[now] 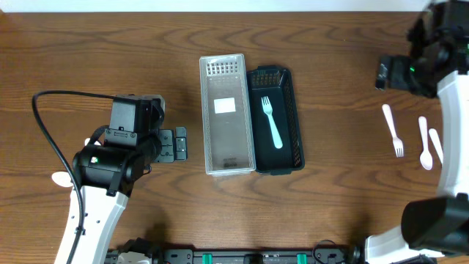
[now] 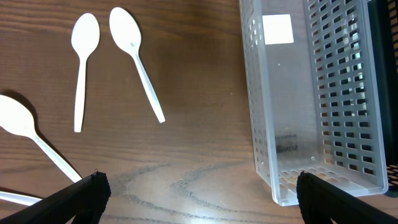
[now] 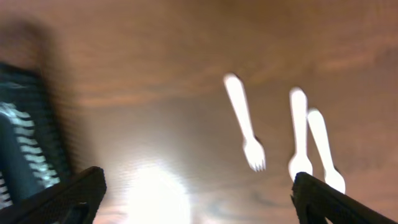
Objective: Pack container
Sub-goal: 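Grasp the second white fork with the right gripper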
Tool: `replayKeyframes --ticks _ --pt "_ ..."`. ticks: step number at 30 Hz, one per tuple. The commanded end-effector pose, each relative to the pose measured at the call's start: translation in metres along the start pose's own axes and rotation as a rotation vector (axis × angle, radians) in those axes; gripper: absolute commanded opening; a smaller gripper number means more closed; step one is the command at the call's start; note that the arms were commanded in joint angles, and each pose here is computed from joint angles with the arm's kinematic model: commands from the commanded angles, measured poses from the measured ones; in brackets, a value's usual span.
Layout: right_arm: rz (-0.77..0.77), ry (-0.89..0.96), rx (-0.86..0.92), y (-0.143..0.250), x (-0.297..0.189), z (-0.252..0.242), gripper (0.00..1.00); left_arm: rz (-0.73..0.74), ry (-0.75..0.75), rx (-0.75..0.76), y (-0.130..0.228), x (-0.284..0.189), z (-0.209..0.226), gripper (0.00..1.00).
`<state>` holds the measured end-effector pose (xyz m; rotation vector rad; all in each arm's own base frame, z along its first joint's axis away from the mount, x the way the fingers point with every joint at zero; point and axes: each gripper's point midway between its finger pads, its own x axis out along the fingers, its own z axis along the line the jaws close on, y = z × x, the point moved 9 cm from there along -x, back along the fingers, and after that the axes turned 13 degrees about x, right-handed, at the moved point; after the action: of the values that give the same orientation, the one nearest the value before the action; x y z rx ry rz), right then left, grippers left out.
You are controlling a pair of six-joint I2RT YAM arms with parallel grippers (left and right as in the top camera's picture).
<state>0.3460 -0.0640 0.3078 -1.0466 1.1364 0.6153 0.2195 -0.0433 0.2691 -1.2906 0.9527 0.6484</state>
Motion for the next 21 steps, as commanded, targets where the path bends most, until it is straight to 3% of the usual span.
replayKeyframes --ticks 1,8,21 --pt "0.146 0.067 -0.006 0.009 0.042 -0.04 0.99 0.004 -0.017 -0.002 -0.001 -0.001 0.002 0.98" --pt "0.282 0.101 0.007 0.047 0.1 -0.083 0.99 0.005 -0.017 -0.002 -0.001 -0.001 0.002 0.98" --pt "0.252 0.095 -0.058 0.068 0.154 -0.105 0.99 0.005 -0.017 -0.002 -0.001 -0.001 0.002 0.98"
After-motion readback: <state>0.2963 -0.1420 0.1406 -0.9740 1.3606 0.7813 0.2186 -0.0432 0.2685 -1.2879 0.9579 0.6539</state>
